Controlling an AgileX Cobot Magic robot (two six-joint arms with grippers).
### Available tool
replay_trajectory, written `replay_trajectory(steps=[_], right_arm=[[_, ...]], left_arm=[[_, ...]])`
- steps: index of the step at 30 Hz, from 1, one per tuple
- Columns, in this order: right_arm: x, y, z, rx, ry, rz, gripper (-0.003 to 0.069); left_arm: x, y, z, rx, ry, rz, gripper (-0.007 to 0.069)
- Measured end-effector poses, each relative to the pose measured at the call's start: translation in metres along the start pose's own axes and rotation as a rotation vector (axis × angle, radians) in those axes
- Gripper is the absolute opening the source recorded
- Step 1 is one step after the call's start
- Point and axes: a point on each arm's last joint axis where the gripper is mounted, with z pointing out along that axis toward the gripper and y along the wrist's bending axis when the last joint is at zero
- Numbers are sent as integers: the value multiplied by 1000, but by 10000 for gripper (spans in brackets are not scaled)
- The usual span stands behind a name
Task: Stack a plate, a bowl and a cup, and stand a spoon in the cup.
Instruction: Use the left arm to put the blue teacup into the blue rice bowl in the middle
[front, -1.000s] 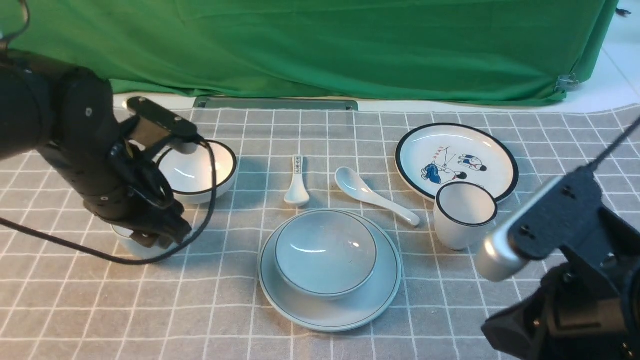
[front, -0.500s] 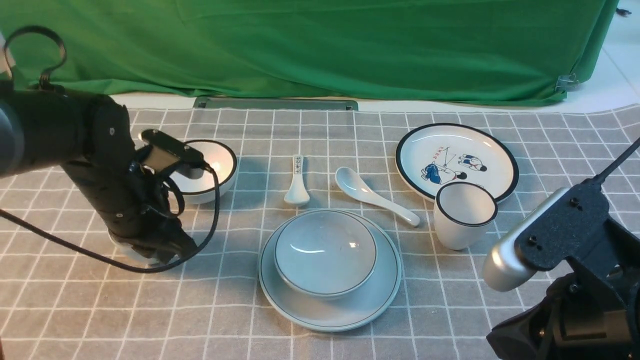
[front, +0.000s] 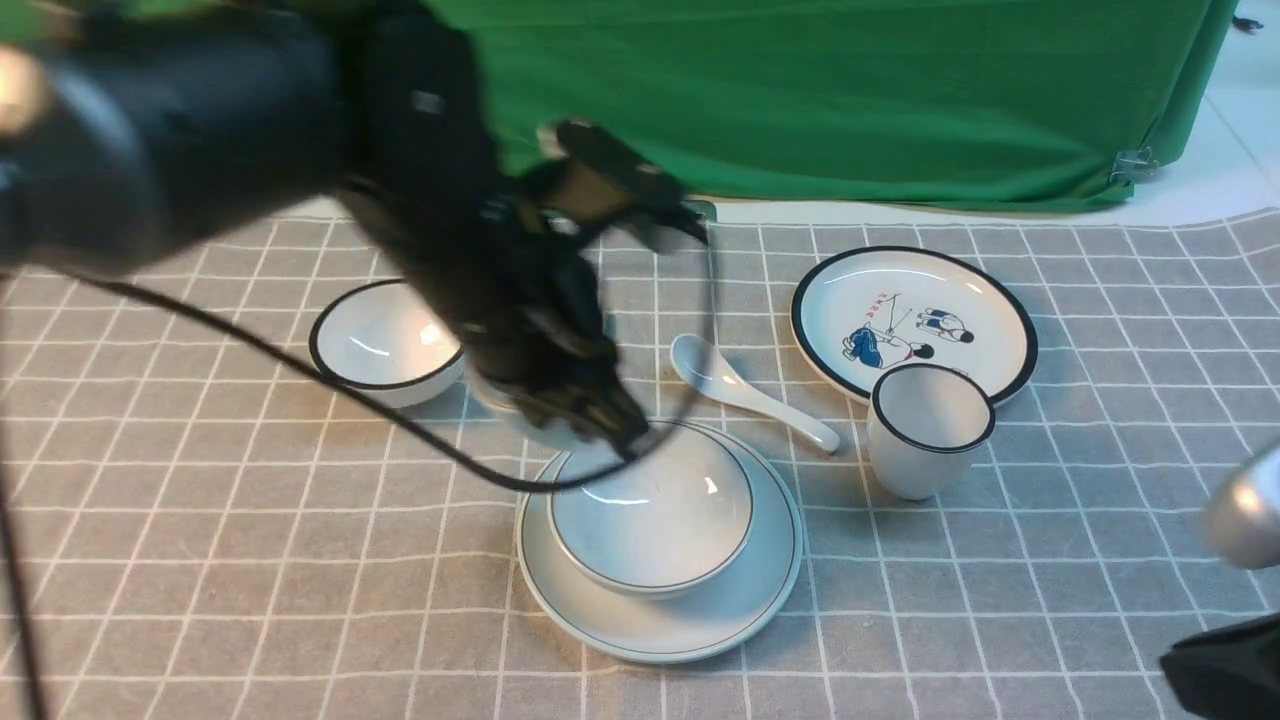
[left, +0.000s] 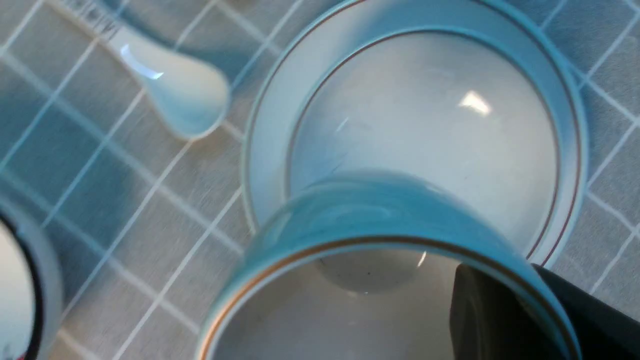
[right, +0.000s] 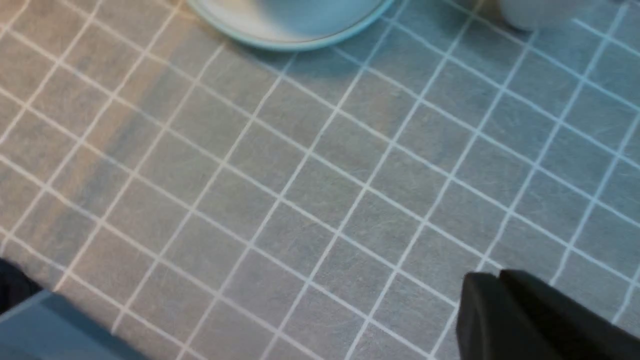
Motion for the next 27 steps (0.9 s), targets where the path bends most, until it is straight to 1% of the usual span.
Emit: replay_trajectory(steps=[3,5,8,12,17,26,27], right_arm=[[4,-3,-8,-5,-30,26,57],[7,-5,-14,-10,-50,47,57],[10,-7,-18,-10,-55,55,57],[11,-7,-19,-11,-58,58,57],[11,-7,-19,-10,-58,57,57],[8,-6,-19,-19,-88,57,67],[8,-6,-19,-21,-92,57,68]], left_arm=[[-14,-7,19,19,34,35,29],[-20,-6,37,40,90,34,29],[-24,-1,52,41,149,44,29],[-26,1,70,47,187,56,29],[-25,0,83,71,198,44,30],[-28,3,91,49,174,52,35],[-29,3,92,44,167,53,48]])
